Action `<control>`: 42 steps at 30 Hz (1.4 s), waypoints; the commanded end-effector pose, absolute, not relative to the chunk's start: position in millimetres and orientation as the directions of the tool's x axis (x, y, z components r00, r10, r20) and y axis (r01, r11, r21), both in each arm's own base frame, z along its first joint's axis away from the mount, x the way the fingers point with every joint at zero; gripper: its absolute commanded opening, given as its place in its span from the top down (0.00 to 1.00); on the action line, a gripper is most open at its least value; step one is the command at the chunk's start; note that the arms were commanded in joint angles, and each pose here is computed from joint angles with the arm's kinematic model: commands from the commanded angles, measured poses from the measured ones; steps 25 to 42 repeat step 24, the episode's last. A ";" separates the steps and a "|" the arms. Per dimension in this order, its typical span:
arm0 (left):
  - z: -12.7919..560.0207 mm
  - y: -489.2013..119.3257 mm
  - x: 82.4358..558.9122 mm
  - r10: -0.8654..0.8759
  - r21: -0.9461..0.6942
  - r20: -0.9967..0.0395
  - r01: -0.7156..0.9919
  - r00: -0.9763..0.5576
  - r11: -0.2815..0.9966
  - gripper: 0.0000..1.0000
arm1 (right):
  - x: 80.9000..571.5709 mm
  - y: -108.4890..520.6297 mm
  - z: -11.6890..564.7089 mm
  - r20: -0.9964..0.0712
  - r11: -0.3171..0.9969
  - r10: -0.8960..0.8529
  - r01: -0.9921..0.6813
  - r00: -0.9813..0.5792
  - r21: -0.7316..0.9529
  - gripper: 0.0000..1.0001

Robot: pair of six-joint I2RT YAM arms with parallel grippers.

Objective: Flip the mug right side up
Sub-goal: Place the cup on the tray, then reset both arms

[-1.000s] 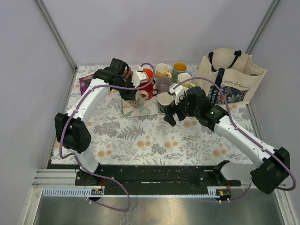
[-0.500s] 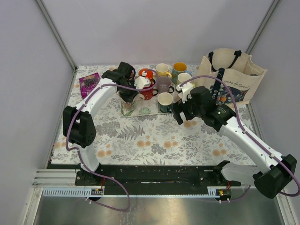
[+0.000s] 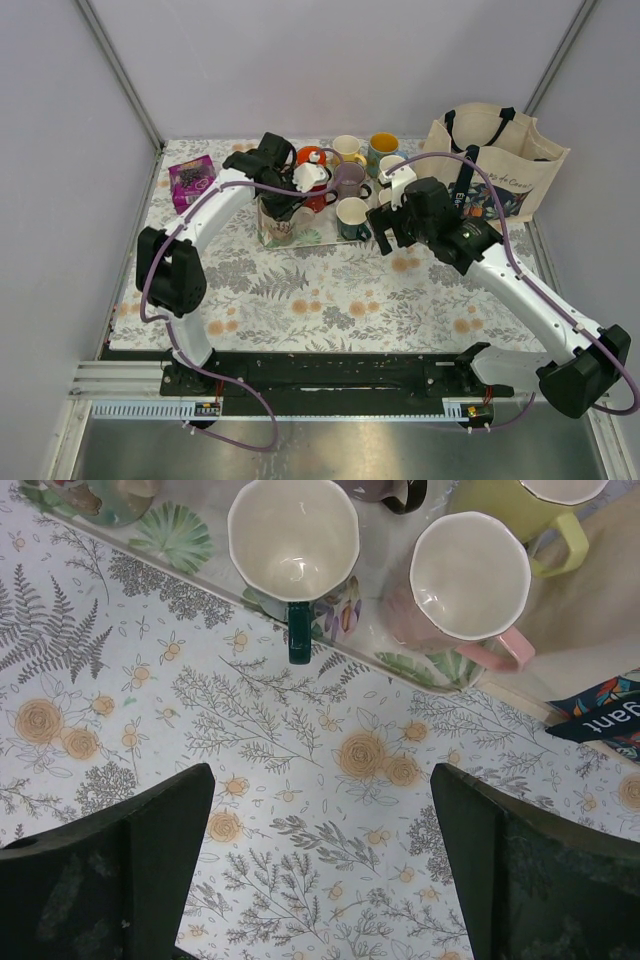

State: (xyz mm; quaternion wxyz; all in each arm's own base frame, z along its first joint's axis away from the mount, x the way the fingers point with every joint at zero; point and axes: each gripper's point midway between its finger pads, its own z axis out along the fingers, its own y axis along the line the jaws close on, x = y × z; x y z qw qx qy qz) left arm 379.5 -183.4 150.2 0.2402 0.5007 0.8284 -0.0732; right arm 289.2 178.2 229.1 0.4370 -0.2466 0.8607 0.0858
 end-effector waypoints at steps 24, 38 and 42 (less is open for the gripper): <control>389.4 -86.1 349.0 0.293 0.216 -0.933 0.329 -0.208 0.919 0.01 | 353.1 188.1 382.8 -0.954 0.945 -0.139 -0.323 -0.267 -0.047 0.01; 389.4 -86.1 349.0 0.293 0.216 -0.933 0.329 -0.208 0.919 0.01 | 353.1 188.1 382.8 -0.954 0.945 -0.139 -0.323 -0.267 -0.047 0.01; 389.4 -86.1 349.0 0.293 0.216 -0.933 0.329 -0.208 0.919 0.01 | 353.1 188.1 382.8 -0.954 0.945 -0.139 -0.323 -0.267 -0.047 0.01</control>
